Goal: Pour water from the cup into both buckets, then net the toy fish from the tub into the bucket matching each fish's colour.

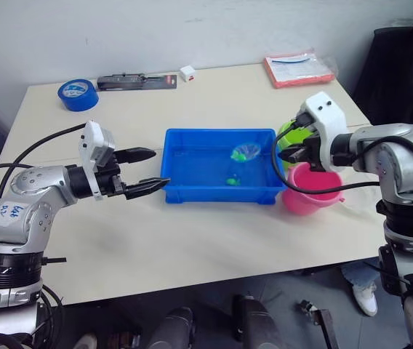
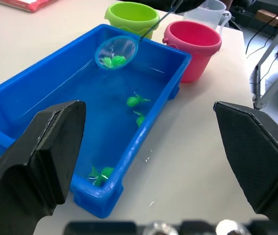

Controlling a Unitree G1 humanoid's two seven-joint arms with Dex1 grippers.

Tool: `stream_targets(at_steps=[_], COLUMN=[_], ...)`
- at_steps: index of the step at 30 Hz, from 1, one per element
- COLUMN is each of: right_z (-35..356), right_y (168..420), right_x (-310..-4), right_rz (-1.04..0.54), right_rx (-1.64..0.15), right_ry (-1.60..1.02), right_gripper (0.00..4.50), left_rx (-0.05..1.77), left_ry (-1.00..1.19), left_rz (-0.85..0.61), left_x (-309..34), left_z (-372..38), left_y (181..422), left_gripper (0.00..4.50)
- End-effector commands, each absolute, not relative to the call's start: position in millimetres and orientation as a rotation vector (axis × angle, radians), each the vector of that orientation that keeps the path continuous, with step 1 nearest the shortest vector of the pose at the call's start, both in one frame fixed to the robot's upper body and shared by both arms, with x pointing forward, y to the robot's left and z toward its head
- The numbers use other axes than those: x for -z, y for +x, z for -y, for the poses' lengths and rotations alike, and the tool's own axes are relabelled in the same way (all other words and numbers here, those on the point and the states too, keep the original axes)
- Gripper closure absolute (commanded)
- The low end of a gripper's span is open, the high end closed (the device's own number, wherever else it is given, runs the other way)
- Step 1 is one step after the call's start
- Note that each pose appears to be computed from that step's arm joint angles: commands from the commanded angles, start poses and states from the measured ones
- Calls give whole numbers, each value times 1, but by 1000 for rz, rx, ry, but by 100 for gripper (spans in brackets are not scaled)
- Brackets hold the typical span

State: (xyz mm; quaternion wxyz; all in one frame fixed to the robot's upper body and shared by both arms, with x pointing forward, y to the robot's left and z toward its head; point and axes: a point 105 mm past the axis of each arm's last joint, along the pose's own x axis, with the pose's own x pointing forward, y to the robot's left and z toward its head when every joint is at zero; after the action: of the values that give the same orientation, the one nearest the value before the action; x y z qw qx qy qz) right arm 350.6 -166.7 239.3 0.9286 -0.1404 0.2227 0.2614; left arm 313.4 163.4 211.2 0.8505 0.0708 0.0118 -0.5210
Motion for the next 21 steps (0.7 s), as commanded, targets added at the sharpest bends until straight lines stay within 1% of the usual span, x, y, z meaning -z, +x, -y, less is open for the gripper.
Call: stream_targets(at_steps=[1, 5, 11, 14, 17, 21], right_z=[182, 205, 246, 255, 256, 243], right_y=[347, 343, 338, 338, 342, 349], right_x=[-264, -276, -283, -284, -280, -277], right_rz=[-342, -299, -267, -254, -233, -177], right_rx=[-480, -399, -236, -196, -150, -160], right_ry=[-283, -261, -278, -298, -516, -791], right_gripper=[371, 371, 371, 371, 371, 371], left_rx=[1117, 1121, 1129, 1132, 1145, 1159], left_ry=[182, 196, 212, 216, 221, 223], left_rz=[25, 43, 60, 64, 66, 69], left_x=[-222, -225, -227, -227, -227, -227], left_z=[-160, -158, -156, -156, -153, -150], left_y=[315, 320, 327, 329, 331, 333], left_gripper=[0, 0, 0, 0, 0, 0])
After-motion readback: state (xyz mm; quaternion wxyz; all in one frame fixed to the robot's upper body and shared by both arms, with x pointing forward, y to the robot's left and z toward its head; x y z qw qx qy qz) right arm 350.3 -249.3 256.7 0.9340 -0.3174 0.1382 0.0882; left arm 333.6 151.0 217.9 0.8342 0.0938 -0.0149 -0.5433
